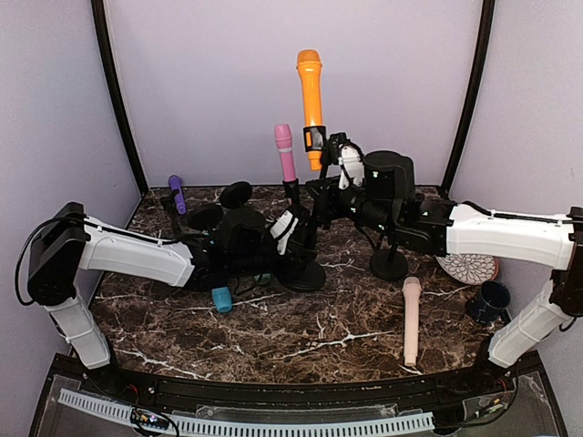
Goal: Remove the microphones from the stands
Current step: Pass from the right arm to the left
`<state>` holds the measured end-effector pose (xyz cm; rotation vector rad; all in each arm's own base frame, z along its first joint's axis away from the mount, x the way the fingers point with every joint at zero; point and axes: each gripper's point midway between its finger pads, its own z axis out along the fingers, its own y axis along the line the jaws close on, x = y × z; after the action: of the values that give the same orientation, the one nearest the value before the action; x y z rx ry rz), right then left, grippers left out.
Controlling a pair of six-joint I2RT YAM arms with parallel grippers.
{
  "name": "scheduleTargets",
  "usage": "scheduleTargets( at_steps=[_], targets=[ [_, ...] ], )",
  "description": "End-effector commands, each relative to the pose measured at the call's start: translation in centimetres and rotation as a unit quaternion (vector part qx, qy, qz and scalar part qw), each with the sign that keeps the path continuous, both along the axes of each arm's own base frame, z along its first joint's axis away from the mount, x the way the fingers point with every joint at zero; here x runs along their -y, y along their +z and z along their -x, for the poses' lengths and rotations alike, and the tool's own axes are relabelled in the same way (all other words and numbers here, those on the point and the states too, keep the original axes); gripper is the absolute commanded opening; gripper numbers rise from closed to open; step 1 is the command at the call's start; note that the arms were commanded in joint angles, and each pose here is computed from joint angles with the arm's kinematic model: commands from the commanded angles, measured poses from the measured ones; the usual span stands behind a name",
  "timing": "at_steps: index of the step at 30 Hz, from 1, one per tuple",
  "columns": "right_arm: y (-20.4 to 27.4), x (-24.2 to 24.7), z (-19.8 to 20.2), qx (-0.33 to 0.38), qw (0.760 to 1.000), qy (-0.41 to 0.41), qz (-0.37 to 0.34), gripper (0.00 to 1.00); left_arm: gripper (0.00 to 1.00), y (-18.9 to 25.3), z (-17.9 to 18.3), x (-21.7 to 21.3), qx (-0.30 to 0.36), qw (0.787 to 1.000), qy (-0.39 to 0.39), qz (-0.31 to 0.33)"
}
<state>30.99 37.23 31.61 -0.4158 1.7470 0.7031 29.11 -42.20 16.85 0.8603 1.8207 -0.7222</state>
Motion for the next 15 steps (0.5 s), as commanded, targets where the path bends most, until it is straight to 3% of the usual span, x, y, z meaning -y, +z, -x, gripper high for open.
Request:
scheduleTargets(
  at_steps=[1, 8, 15],
  targets=[
    [7.3, -0.1, 0.5, 0.055, 0.993, 0.008, -0.106, 0.0, 0.04, 2.3, -0.8, 0.2, 0.011, 0.999, 0.016, 0.03],
    [6.6, 0.0, 0.4, 0.048, 0.993, 0.024, -0.108, 0.02, 0.0, 3.8, -0.2, -1.2, 0.022, 0.999, 0.02, 0.045],
    [7.3, 0.7, 1.5, 0.075, 0.99, 0.049, -0.11, 0.48, 0.0, 6.2, -0.2, -2.8, 0.026, 0.997, 0.032, 0.072]
  ],
)
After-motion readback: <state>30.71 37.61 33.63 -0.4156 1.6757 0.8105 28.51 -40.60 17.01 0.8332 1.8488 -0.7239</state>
